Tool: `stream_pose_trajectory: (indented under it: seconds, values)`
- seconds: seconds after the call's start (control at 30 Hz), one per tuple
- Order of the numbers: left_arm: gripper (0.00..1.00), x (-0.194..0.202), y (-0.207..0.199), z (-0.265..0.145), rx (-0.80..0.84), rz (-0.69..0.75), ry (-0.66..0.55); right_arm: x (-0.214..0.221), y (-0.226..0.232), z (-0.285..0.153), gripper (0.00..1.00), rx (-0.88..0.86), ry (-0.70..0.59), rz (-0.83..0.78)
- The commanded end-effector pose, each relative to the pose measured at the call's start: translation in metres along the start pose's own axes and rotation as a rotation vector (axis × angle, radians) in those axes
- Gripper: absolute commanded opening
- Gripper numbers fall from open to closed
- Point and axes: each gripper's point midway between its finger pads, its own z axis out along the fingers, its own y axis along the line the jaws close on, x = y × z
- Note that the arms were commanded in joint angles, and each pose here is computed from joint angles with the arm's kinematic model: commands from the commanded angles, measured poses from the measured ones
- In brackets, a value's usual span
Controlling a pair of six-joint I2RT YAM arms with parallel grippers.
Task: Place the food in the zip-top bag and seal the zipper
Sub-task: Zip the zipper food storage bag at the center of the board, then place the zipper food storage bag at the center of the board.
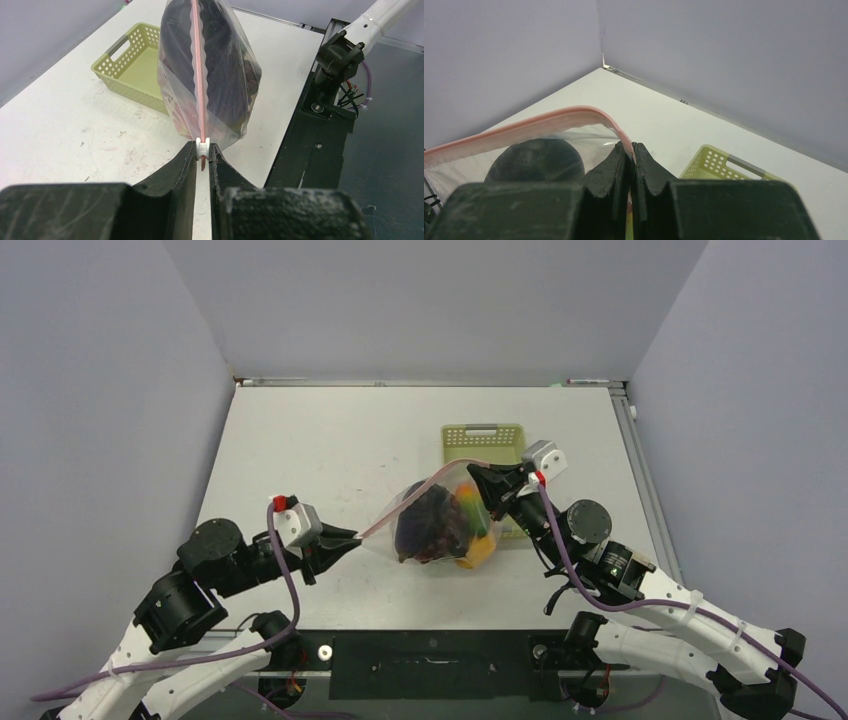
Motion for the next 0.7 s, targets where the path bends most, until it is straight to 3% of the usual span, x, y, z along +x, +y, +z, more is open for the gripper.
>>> stream_pose_trajectory:
  seconds: [0.0,0.27,0.43,0.57,0.67]
  values:
    - [0.00,0.002,0.000,-0.007,-0.015,-0.020,0.000,-0.057,-0.026,-0.008,0.05,0.128,-0.192,0.071]
    - [0.00,0.005,0.001,-0.011,-0.031,-0.025,0.006,-0.058,-0.026,-0.007,0.05,0.126,-0.189,0.071]
    - [0.20,0.001,0.001,-0.007,-0.024,-0.022,-0.007,-0.055,-0.019,-0.004,0.05,0.093,-0.178,0.069]
    - [0.49,-0.003,0.005,-0.002,-0.037,-0.021,-0.012,-0.052,-0.007,0.002,0.05,0.031,-0.162,0.063]
    - [0.62,-0.008,0.013,-0.001,-0.079,-0.010,-0.026,-0.047,0.002,0.007,0.05,-0.011,-0.135,0.051]
